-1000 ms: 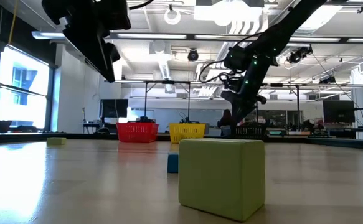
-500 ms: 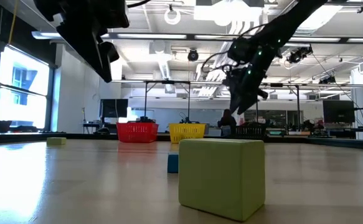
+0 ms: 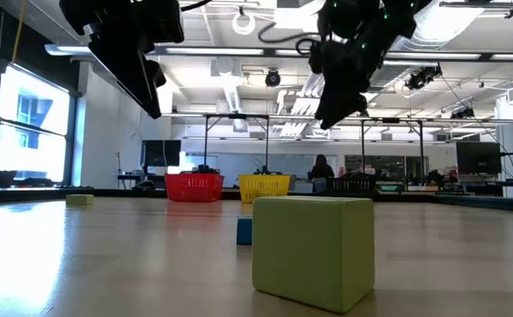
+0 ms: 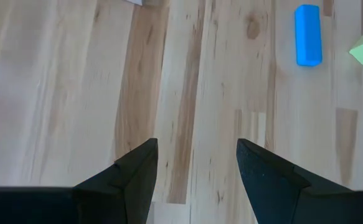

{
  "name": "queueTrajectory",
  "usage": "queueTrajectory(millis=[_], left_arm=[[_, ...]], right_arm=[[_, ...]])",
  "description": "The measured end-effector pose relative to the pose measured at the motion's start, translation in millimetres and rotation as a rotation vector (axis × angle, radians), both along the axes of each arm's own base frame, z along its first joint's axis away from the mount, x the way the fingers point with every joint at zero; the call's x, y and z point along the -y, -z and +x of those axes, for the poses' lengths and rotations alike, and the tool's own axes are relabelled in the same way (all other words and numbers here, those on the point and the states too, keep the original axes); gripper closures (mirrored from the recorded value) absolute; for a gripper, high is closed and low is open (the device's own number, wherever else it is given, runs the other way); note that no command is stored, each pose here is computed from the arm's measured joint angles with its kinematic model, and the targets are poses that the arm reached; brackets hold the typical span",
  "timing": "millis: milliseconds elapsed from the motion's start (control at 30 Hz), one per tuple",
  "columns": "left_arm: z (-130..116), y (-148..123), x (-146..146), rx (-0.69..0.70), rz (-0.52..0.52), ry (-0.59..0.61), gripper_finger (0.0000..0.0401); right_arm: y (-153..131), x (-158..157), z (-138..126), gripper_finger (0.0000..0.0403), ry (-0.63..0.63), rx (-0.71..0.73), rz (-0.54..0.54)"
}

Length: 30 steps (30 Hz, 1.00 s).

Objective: Sort & place blocks by color
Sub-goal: Put the green block into the yellow basket

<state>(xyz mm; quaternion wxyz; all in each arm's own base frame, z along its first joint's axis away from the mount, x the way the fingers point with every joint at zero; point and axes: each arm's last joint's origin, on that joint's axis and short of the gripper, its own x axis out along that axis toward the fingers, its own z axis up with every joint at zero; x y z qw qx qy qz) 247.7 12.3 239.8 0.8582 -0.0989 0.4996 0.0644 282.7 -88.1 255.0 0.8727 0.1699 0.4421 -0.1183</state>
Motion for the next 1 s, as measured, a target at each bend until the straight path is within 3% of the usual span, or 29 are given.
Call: queueTrajectory(millis=[267, 500, 733, 1000], left_arm=[[0, 0, 0, 0.001, -0.019, -0.036, 0.0199], [0, 0, 0, 0.002, -0.02, -0.036, 0.0199], [0, 0, 0, 0.002, -0.02, -0.036, 0.0199], [0, 0, 0, 0.002, -0.018, -0.038, 0.0199]], right_arm=[[-2, -77, 15, 0.021, -0.293, 0.029, 0.043], [-10, -131, 23, 0.021, -0.46, 0.168, 0.009], [-21, -166, 26, 0.021, -0.653, 0.334, -0.093], [-29, -191, 32, 0.021, -0.791, 0.514, -0.154]])
